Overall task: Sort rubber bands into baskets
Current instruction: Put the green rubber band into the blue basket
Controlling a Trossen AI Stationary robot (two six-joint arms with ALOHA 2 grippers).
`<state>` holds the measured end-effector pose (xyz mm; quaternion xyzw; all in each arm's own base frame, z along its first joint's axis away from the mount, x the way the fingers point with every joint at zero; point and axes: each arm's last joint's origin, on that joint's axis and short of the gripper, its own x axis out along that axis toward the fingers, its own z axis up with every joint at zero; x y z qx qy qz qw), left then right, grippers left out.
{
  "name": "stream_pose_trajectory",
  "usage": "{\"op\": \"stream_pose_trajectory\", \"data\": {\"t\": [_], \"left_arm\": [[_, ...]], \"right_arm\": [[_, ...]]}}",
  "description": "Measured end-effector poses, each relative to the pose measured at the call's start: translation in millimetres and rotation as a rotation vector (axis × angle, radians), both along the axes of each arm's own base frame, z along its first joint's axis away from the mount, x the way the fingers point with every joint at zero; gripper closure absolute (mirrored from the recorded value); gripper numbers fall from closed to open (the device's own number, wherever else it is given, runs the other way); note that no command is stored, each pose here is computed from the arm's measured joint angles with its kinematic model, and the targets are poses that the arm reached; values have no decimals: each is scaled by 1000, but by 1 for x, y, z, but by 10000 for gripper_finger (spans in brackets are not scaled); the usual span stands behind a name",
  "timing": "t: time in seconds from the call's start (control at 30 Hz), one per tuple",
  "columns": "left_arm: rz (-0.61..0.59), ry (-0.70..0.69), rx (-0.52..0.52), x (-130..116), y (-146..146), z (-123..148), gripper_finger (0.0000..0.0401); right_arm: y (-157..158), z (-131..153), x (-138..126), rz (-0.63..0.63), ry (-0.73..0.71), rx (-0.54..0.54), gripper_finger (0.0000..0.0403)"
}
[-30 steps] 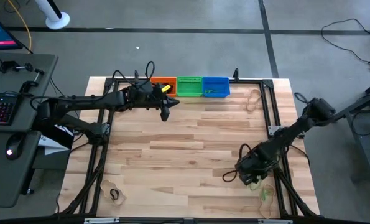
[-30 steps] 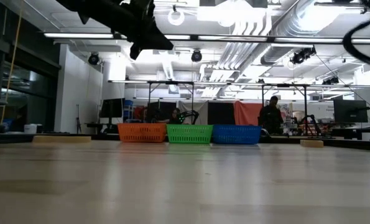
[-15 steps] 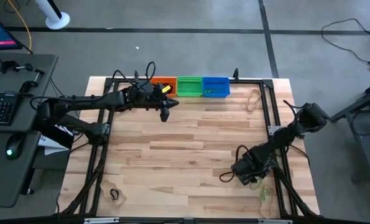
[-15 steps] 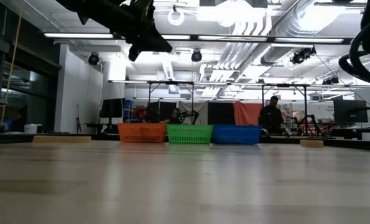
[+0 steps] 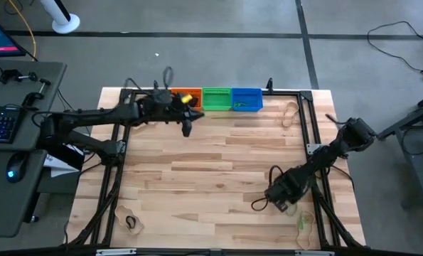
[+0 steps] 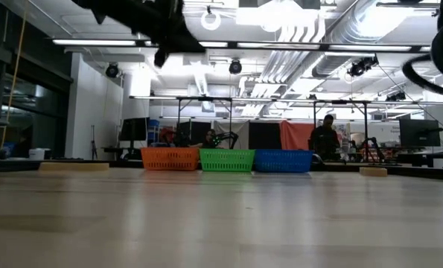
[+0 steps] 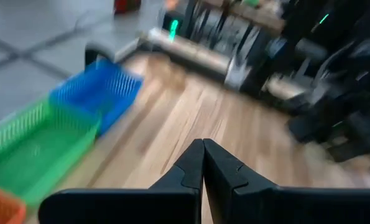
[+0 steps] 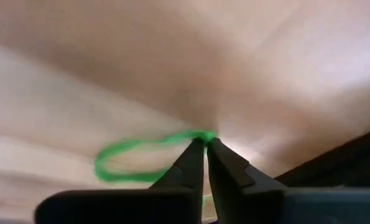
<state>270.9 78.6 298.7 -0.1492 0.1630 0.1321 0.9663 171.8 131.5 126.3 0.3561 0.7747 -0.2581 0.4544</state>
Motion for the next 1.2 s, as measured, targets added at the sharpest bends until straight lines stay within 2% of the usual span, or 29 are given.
{"op": "stream_pose_trajectory", "data": {"t": [0.03, 0.2, 0.33, 0.47, 0.63, 0.77, 0.87, 1.0, 1.2], "left_arm": [[-5, -40, 23, -2, -1, 12, 401], [-16, -166, 158, -18, -2, 57, 401], [6, -246, 191, -33, -4, 81, 401], [20, -278, 167, -44, -6, 89, 401], [25, -232, 119, -50, -8, 86, 401], [25, -167, 92, -48, -8, 78, 401], [22, -149, 95, -46, -7, 76, 401], [19, -139, 105, -43, -6, 74, 401], [15, -136, 122, -44, -6, 74, 401]], "right_arm": [[-2, 8, 1, 23, -9, -39, 399], [-16, 50, 26, 109, -186, -91, 402], [-52, 80, 63, 90, -397, -174, 403], [-84, 96, 80, 123, -483, -185, 403], [-84, 88, 68, 92, -360, -87, 403], [-56, 73, 53, 19, -261, -28, 402], [-31, 63, 42, -22, -227, -26, 393], [-7, 55, 25, -110, -139, -46, 346], [15, 36, 8, -250, -104, -38, 235]]}}
